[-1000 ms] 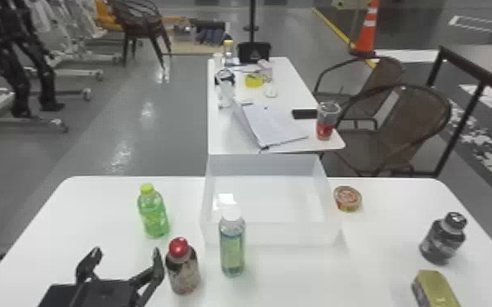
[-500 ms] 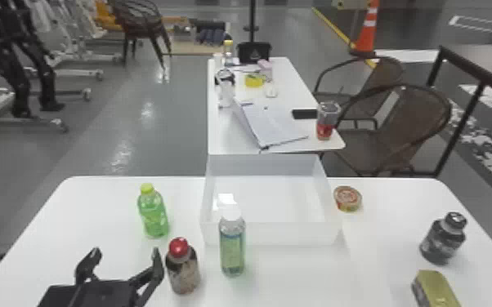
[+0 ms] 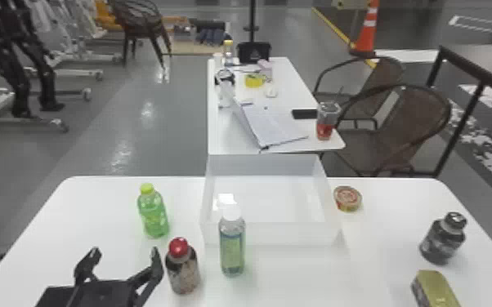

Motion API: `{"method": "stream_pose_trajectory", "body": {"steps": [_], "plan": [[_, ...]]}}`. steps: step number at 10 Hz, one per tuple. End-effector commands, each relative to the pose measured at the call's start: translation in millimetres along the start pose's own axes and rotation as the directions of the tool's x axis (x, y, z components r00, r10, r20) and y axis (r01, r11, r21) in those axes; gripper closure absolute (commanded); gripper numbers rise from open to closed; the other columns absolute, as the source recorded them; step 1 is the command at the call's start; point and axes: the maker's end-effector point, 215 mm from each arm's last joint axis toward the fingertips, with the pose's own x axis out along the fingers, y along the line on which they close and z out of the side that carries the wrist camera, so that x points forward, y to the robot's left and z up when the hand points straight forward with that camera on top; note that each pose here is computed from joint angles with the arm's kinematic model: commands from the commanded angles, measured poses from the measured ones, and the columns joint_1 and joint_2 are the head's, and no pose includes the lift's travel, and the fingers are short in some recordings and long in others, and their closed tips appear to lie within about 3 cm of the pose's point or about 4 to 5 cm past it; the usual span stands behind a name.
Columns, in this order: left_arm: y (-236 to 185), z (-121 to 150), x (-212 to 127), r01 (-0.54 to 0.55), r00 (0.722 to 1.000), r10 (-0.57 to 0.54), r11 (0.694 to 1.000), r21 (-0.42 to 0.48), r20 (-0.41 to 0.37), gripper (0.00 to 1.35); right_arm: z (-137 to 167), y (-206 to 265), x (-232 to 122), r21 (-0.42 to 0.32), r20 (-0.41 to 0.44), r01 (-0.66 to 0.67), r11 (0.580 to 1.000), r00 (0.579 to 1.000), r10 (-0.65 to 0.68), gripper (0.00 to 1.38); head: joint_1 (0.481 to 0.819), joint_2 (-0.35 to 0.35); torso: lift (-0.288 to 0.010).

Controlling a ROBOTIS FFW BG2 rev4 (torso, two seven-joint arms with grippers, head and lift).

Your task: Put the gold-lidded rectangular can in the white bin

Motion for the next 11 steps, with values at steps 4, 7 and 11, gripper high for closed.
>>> {"method": "stream_pose_trajectory", "body": {"steps": [4, 7, 11], "plan": [[1, 0, 0, -0.001, 1.0, 0.001, 1.0, -0.005, 0.004, 0.15, 0, 12, 29, -0.035, -0.019, -0.03, 0.999, 0.999, 0.029, 0.22, 0.549, 0.0, -0.1], [2, -2, 0, -0.005, 1.0, 0.005, 1.0, -0.011, 0.002, 0.15, -6, 15, 35, -0.053, -0.039, -0.038, 0.998, 0.999, 0.036, 0.31, 0.549, 0.0, -0.1], [1, -3, 0, -0.003, 1.0, 0.003, 1.0, -0.012, 0.0, 0.15, 2, 8, 32, -0.028, -0.016, -0.01, 1.0, 1.0, 0.009, 1.23, 0.549, 0.0, -0.1]]}}
